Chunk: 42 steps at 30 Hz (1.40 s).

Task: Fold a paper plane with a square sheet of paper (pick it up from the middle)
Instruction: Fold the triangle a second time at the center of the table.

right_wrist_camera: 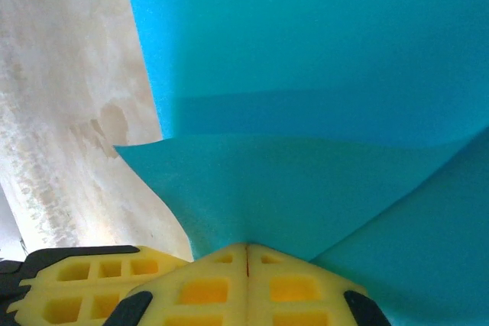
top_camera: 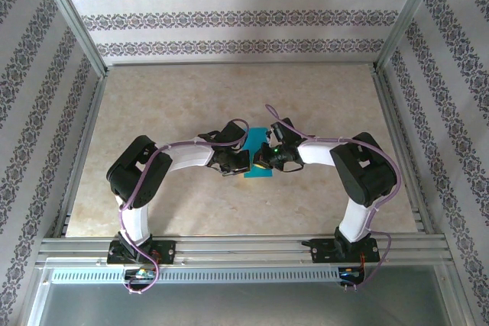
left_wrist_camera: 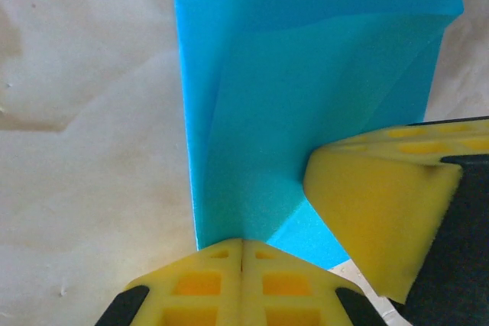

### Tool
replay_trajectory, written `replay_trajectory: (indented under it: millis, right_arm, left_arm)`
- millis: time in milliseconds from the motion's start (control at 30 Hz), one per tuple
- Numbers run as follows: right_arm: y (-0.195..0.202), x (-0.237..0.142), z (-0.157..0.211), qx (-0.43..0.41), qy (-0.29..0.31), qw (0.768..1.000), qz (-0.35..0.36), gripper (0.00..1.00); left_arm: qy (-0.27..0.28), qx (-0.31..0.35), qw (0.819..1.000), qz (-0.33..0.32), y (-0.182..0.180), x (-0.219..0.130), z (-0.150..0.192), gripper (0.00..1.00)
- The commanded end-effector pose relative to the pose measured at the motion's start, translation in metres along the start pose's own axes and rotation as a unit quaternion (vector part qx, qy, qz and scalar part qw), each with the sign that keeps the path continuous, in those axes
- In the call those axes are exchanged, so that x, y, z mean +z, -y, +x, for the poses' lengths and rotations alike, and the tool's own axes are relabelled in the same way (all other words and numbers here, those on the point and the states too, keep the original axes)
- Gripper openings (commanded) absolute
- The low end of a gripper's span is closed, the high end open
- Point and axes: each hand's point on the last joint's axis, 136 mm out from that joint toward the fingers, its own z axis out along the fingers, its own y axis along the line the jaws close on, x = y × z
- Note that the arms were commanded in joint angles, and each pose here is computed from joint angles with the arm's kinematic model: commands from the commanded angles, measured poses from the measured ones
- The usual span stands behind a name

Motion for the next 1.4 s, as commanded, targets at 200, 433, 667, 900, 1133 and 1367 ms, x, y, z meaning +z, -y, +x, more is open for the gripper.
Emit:
replay_trajectory:
  millis: [200, 433, 667, 900, 1133, 1367]
  right_arm:
    - [0.024, 0.003, -0.005, -0.004, 0.011, 0.999, 0.050, 0.00]
    - [0.055, -0.002, -0.032, 0.018, 0.037, 0.997, 0.071, 0.00]
    - [0.080, -0.024, -0.073, 0.052, 0.073, 0.994, 0.068, 0.00]
    - [0.086, -0.054, -0.103, 0.064, 0.115, 0.989, 0.065, 0.00]
    - [0.034, -0.073, -0.086, 0.015, 0.119, 0.993, 0.009, 0.01]
    - [0.007, -0.034, -0.049, -0.005, 0.065, 0.998, -0.001, 0.01]
  left_arm:
    - [-0.028, -0.036, 0.997, -0.061, -0.041, 0.012, 0.017, 0.00]
    - [-0.045, -0.053, 0.993, -0.097, -0.065, 0.015, 0.032, 0.00]
    - [-0.057, -0.059, 0.987, -0.139, -0.093, 0.019, 0.046, 0.00]
    - [-0.057, -0.047, 0.990, -0.119, -0.081, 0.020, 0.041, 0.00]
    - [-0.057, -0.034, 0.993, -0.102, -0.067, 0.018, 0.034, 0.00]
    - [-0.057, -0.027, 0.994, -0.093, -0.061, 0.018, 0.032, 0.00]
